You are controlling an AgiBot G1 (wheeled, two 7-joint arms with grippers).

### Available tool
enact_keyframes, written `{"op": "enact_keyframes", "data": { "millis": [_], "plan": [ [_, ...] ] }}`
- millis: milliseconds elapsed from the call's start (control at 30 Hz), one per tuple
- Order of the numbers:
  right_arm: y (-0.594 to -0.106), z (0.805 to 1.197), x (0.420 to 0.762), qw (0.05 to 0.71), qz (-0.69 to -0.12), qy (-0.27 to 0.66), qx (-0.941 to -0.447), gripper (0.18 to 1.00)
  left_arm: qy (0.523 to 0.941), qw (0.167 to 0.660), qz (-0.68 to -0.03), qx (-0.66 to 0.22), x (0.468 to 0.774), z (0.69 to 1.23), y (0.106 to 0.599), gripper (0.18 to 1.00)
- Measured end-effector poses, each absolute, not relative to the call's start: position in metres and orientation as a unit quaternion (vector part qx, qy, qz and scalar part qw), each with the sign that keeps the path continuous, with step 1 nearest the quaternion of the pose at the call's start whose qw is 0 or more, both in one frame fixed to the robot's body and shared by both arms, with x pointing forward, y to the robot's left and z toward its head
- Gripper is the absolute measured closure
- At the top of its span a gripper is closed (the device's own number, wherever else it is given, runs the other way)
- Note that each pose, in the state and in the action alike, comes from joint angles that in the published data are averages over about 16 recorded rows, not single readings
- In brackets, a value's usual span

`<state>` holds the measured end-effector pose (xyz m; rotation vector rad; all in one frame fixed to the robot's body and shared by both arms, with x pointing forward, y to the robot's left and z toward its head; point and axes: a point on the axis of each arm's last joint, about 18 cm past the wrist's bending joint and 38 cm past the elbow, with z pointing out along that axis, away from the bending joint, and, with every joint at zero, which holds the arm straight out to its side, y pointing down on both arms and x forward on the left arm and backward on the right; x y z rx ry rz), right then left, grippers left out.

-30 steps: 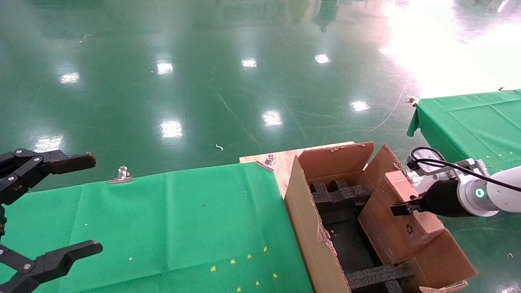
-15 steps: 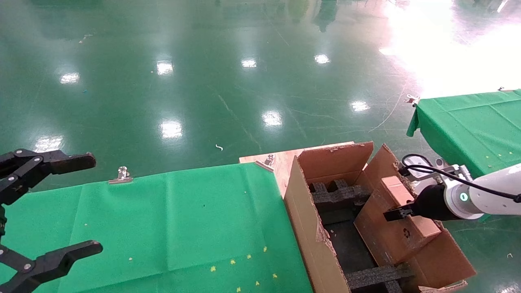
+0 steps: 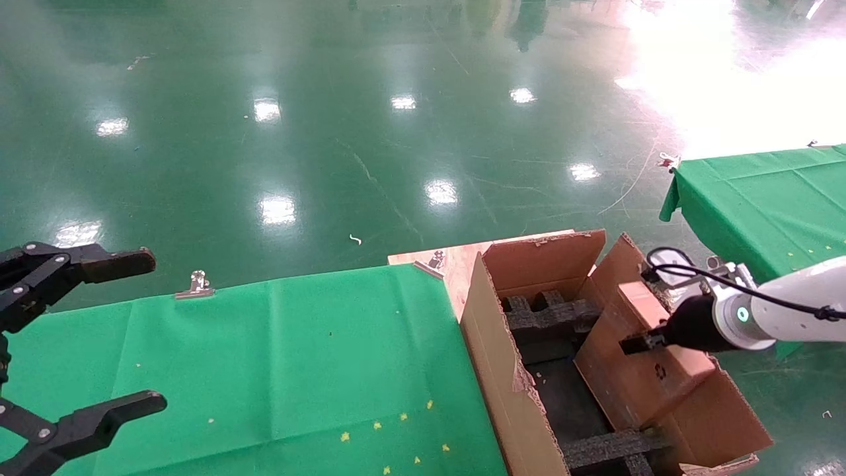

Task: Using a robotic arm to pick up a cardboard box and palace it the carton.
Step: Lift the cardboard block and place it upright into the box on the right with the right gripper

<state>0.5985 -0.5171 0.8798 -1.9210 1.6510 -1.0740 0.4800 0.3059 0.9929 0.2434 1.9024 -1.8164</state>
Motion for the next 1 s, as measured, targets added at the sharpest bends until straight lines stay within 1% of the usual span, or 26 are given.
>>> {"op": "enact_keyframes", "data": {
  "millis": [200, 400, 1000],
  "plan": [
    [-0.516, 0.893, 0.598, 0.189, -0.397, 0.581, -0.685, 0.843, 0.698, 0.247, -0.666, 0.089, 0.480, 0.993, 0.306, 0.183],
    [-0.513, 0.894, 0.596, 0.174, -0.402, 0.576, -0.690, 0.845, 0.698, 0.247, -0.666, 0.089, 0.480, 0.993, 0.306, 0.183],
    [-0.501, 0.858, 0.607, 0.141, -0.396, 0.578, -0.700, 0.847, 0.698, 0.247, -0.666, 0.089, 0.480, 0.993, 0.306, 0.183]
  ]
}}
